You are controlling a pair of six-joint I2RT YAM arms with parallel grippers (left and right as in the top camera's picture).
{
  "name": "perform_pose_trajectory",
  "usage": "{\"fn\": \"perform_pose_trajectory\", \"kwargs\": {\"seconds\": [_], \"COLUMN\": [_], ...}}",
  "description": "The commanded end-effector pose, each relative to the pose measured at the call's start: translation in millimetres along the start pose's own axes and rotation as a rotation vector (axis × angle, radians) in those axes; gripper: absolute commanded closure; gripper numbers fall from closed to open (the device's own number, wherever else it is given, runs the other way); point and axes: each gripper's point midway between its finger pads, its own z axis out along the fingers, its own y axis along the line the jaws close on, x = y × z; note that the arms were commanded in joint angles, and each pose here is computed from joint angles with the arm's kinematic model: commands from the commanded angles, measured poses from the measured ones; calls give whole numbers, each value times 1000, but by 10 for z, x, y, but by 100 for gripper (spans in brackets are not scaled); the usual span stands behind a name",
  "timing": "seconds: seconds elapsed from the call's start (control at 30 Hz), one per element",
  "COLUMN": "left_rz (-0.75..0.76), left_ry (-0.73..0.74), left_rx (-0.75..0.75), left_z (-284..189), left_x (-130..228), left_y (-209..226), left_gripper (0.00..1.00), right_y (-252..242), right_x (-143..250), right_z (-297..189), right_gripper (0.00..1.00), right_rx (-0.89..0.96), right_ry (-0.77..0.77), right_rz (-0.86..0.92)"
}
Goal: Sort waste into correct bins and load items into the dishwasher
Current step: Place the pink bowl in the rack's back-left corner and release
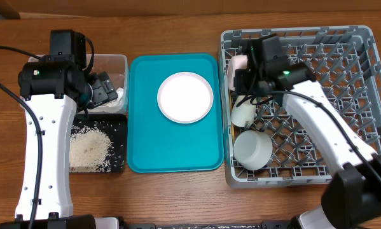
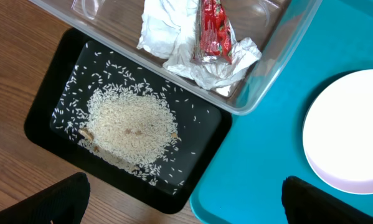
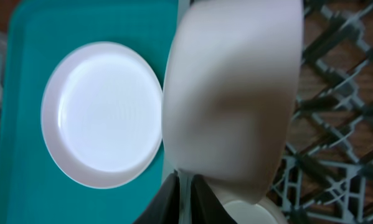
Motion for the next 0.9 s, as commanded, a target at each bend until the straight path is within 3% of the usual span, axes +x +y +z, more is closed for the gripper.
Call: {"fn": "perform_pose_trajectory", "kwargs": {"seconds": [0.0,0.57,0.77,0.87], "left_rz": [-4,-4,-4,-4], "left_ry": [-9,-9,-9,-9], "left_rx": [-3,-3,-3,-3], "left_z": [-12,-12,-12,-12], "left_x": [-28,-29,-29,-28], "left_y": [0,1,1,0], "left_gripper": [0,0,0,0], "right_y": [-99,-317,325,400], "right_x": [-25,-220,-299,-313], "right_z": [110,-436,-571,-490], "right_gripper": [89,89,90,90], "right_rx": [53,212,-106,-117], "right_ry": [-5,-151,-181,-183], "right_rz": [-10,-10,-67,-79]}}
